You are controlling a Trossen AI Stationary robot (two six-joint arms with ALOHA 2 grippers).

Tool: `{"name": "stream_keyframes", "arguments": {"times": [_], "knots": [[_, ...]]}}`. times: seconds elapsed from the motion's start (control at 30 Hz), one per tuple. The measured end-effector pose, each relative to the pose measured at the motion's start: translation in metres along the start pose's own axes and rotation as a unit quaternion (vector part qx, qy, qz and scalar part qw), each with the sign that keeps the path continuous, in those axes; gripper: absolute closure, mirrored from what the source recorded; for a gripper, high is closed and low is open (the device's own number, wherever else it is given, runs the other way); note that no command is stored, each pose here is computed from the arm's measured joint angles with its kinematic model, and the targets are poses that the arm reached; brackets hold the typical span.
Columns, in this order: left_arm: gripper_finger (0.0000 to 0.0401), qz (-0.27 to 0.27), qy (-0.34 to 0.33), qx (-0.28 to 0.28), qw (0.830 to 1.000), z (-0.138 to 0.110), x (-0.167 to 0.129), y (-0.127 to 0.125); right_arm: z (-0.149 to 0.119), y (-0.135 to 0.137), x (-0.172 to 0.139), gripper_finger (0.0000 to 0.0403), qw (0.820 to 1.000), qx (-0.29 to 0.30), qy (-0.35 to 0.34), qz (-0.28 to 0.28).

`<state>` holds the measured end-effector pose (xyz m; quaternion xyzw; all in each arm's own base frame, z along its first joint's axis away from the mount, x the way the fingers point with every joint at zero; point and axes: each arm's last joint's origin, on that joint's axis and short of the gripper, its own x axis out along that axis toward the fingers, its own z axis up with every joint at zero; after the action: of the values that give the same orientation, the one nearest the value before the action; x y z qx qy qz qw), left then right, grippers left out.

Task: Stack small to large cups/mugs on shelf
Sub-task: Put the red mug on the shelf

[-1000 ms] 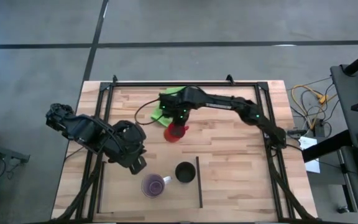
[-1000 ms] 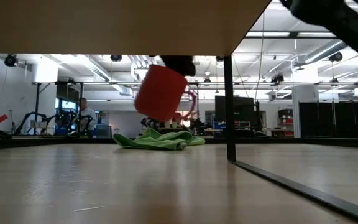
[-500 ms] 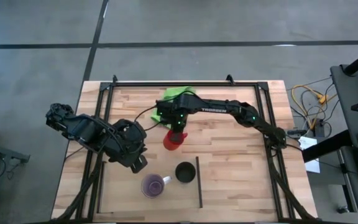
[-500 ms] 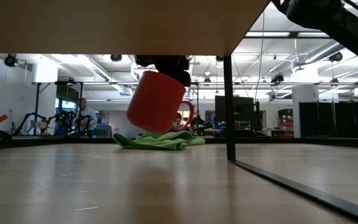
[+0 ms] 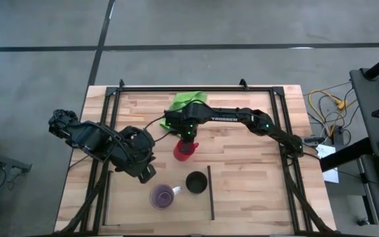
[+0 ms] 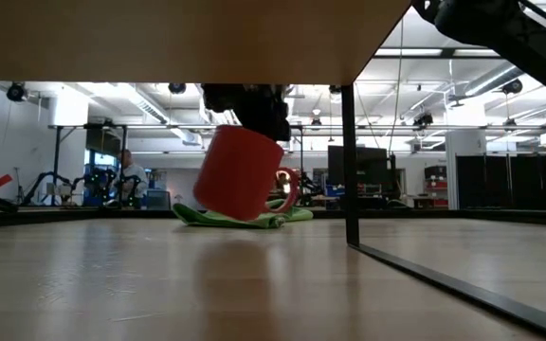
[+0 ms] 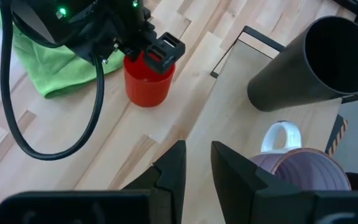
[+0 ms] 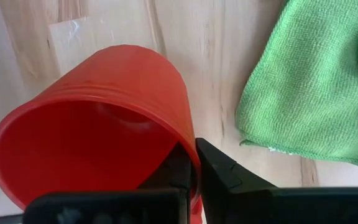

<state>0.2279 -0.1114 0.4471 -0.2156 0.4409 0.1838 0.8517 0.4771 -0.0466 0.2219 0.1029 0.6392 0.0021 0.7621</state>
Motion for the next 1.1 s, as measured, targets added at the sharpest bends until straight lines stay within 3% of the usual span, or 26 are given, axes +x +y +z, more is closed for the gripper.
{"name": "stream_keyframes", "arguments": {"times": [0.17, 0.67, 0.97, 1.1], "knots": [[0.034, 0.0, 0.0, 0.0, 1.0, 0.0, 0.0, 0.0, 0.001, 0.0, 0.0, 0.0388, 1.0, -0.002, -0.005, 0.0], [0.034, 0.0, 0.0, 0.0, 1.0, 0.0, 0.0, 0.0, 0.006, 0.001, 0.0, 0.0317, 0.999, -0.009, -0.031, 0.002], [0.034, 0.0, 0.0, -0.002, 1.0, 0.0, 0.0, 0.0, 0.01, 0.002, -0.003, 0.032, 0.998, -0.013, -0.057, 0.003], [0.034, 0.005, -0.003, -0.007, 1.0, 0.002, 0.001, 0.002, 0.011, 0.005, -0.02, 0.0327, 0.998, -0.01, -0.069, 0.004]]}}
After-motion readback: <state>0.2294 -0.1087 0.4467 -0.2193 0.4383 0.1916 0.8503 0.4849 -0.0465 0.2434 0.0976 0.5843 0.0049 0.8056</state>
